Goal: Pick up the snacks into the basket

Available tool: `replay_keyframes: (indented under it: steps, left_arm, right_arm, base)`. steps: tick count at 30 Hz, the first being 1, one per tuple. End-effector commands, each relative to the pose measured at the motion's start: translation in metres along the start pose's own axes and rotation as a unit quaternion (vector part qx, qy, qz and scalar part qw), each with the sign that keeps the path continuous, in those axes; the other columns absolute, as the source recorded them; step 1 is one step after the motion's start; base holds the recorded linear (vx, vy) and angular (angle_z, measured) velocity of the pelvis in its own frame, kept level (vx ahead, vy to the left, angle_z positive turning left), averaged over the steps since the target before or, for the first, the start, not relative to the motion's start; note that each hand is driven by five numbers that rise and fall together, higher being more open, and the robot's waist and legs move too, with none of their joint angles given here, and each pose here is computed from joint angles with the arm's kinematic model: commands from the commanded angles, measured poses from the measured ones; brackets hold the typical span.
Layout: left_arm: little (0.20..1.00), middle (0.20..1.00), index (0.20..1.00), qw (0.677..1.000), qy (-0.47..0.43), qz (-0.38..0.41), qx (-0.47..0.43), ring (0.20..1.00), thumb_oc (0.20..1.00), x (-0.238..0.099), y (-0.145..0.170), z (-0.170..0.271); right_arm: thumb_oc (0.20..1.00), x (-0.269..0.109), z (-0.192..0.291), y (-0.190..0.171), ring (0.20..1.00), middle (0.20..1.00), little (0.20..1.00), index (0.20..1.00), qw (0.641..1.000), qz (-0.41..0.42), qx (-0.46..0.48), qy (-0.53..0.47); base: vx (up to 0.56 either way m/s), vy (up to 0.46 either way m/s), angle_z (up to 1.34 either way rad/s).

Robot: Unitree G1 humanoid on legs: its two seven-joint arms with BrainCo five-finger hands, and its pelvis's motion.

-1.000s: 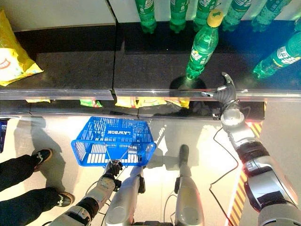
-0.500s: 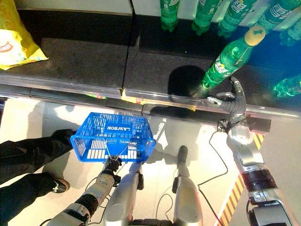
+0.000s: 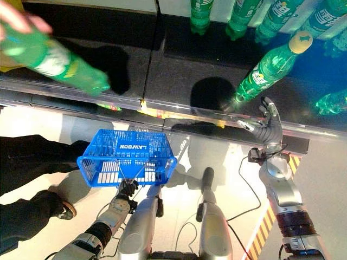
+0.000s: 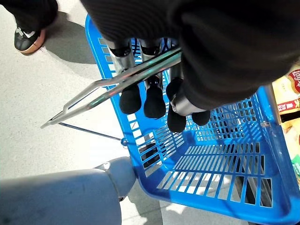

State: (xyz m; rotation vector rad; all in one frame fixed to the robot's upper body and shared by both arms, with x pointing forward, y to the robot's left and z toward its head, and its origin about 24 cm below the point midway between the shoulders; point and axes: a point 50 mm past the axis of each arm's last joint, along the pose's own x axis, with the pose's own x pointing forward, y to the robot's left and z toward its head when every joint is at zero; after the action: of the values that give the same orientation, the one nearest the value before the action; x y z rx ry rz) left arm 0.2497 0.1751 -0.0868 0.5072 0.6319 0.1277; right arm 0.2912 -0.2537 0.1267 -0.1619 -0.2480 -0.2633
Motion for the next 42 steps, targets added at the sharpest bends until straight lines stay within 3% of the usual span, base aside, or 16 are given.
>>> replay_keyframes:
  steps: [1,19,38,39,42]
  left_arm:
    - [0.200,0.200,0.200,0.993,0.101,-0.016,0.054,0.200,0.200,-0.016,-0.007,-0.057]
    - [0.200,0.200,0.200,0.992,0.095,-0.036,0.072,0.200,0.200,-0.022,-0.012,-0.063]
    - [0.200,0.200,0.200,0.994,0.077,-0.039,0.068,0.200,0.200,-0.022,-0.014,-0.057]
    - [0.200,0.200,0.200,0.994,0.076,-0.041,0.070,0.200,0.200,-0.022,-0.014,-0.057]
    - [0.200,0.200,0.200,0.994,0.074,-0.042,0.071,0.200,0.200,-0.022,-0.016,-0.056]
  right_arm:
    - [1.000,0.012,0.044,0.003,1.000,1.000,1.000,1.000,0.994,0.000,0.028,-0.105]
    - [1.000,0.086,0.072,0.026,1.000,1.000,1.000,1.000,0.994,-0.021,-0.058,-0.086]
    - [1.000,0.089,0.077,0.068,1.000,1.000,1.000,1.000,0.994,0.048,-0.046,-0.085]
    - [0.200,0.092,0.076,0.072,0.200,0.200,0.200,0.200,0.994,0.051,-0.052,-0.077]
    - [0.200,0.094,0.074,0.078,0.200,0.200,0.200,0.200,0.994,0.056,-0.060,-0.067]
  base:
    - [0.00,0.000,0.00]
    - [0.00,0.000,-0.01]
    - [0.00,0.000,0.00]
    - [0.00,0.000,0.00]
    - [0.00,0.014,-0.03]
